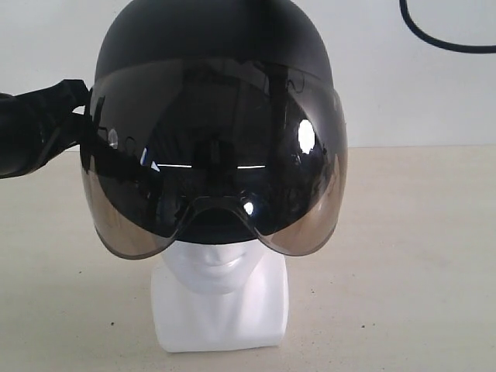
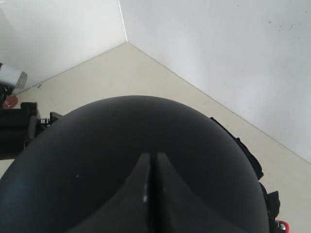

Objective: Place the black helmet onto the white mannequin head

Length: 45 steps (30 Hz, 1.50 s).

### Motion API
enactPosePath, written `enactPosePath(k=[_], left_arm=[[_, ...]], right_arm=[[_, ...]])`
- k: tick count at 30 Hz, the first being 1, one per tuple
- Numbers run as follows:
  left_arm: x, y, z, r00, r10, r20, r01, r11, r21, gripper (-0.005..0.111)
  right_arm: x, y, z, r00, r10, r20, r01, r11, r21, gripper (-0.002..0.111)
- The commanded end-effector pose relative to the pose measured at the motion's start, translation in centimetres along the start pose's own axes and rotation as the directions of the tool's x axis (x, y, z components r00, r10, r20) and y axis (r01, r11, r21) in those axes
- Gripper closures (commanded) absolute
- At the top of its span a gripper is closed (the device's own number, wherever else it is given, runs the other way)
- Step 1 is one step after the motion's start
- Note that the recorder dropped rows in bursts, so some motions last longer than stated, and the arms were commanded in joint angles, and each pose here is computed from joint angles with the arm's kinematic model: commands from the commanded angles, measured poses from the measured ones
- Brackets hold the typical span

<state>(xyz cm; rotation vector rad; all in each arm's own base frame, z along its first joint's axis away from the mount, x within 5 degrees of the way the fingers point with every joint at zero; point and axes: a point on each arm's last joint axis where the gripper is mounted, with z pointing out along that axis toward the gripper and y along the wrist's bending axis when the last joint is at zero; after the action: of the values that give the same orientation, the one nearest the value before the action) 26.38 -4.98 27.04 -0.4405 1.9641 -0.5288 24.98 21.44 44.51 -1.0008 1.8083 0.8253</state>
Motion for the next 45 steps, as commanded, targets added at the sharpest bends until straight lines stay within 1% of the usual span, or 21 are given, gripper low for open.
enactPosePath(k=[1, 9, 14, 17, 19, 20, 22, 25, 27, 28, 30, 33, 34, 39, 45], left_arm=[[2.4, 2.7, 0.6, 0.966, 0.145, -0.214, -0.178, 0.973, -0.144, 0.102], [2.4, 2.8, 0.5, 0.961, 0.130, -0.246, -0.174, 0.971, -0.166, 0.102], [1.1, 2.0, 0.4, 0.946, 0.136, -0.294, -0.198, 0.961, -0.192, 0.102], [0.6, 1.2, 0.3, 0.936, 0.140, -0.324, -0.203, 0.964, -0.171, 0.102], [0.6, 0.9, 0.3, 0.921, 0.179, -0.346, -0.237, 0.963, -0.131, 0.102], [0.8, 0.7, 0.2, 0.906, 0.218, -0.363, -0.268, 0.959, -0.093, 0.102], [0.8, 0.5, 0.1, 0.896, 0.248, -0.368, -0.292, 0.954, -0.067, 0.102], [0.7, 0.5, 0.1, 0.897, 0.251, -0.363, -0.293, 0.954, -0.065, 0.102], [0.9, 0.6, 0.0, 0.888, 0.253, -0.384, -0.299, 0.952, -0.065, 0.102], [1.0, 0.6, 0.0, 0.885, 0.252, -0.391, -0.300, 0.952, -0.065, 0.100], [1.0, 0.6, 0.0, 0.885, 0.252, -0.391, -0.300, 0.952, -0.065, 0.088], [0.9, 0.5, -0.2, 0.890, 0.242, -0.386, -0.287, 0.956, -0.063, 0.057], [0.8, 0.3, -0.3, 0.898, 0.226, -0.378, -0.268, 0.962, -0.061, 0.054], [0.1, -0.3, -1.5, 0.916, 0.223, -0.334, -0.251, 0.967, -0.043, 0.055], [-1.0, -1.2, -3.7, 0.938, 0.233, -0.256, -0.243, 0.970, -0.010, 0.055]], right_arm=[[0.3, -0.2, 0.6, 1.000, -0.008, -0.026, 0.008, 1.000, -0.011, 0.108], [0.4, -0.1, 0.6, 0.999, -0.008, -0.034, 0.008, 1.000, -0.017, 0.108], [0.4, -0.1, 0.6, 0.999, -0.016, -0.034, 0.016, 1.000, -0.018, 0.108], [0.4, -0.1, 0.6, 0.999, -0.016, -0.034, 0.016, 1.000, -0.018, 0.108], [0.4, -0.1, 0.6, 0.999, -0.024, -0.034, 0.023, 1.000, -0.018, 0.108], [0.4, -0.1, 0.6, 0.999, -0.027, -0.037, 0.026, 0.999, -0.019, 0.108], [0.4, -0.1, 0.6, 0.999, -0.027, -0.037, 0.026, 0.999, -0.019, 0.108], [0.4, -0.1, 0.6, 0.999, -0.027, -0.037, 0.026, 0.999, -0.019, 0.108], [0.5, -0.1, 0.6, 0.999, -0.027, -0.039, 0.026, 0.999, -0.021, 0.108], [0.5, -0.1, 0.6, 0.999, -0.027, -0.039, 0.026, 0.999, -0.021, 0.108], [0.5, -0.1, 0.6, 0.999, -0.027, -0.040, 0.026, 0.999, -0.022, 0.108], [0.5, -0.1, 0.6, 0.999, -0.032, -0.042, 0.031, 0.999, -0.019, 0.108], [0.5, -0.1, 0.6, 0.999, -0.033, -0.043, 0.032, 0.999, -0.018, 0.108], [0.5, -0.2, 0.6, 0.998, -0.037, -0.046, 0.036, 0.999, -0.015, 0.108], [0.5, -0.2, 0.6, 0.998, -0.039, -0.041, 0.038, 0.999, -0.008, 0.108]])
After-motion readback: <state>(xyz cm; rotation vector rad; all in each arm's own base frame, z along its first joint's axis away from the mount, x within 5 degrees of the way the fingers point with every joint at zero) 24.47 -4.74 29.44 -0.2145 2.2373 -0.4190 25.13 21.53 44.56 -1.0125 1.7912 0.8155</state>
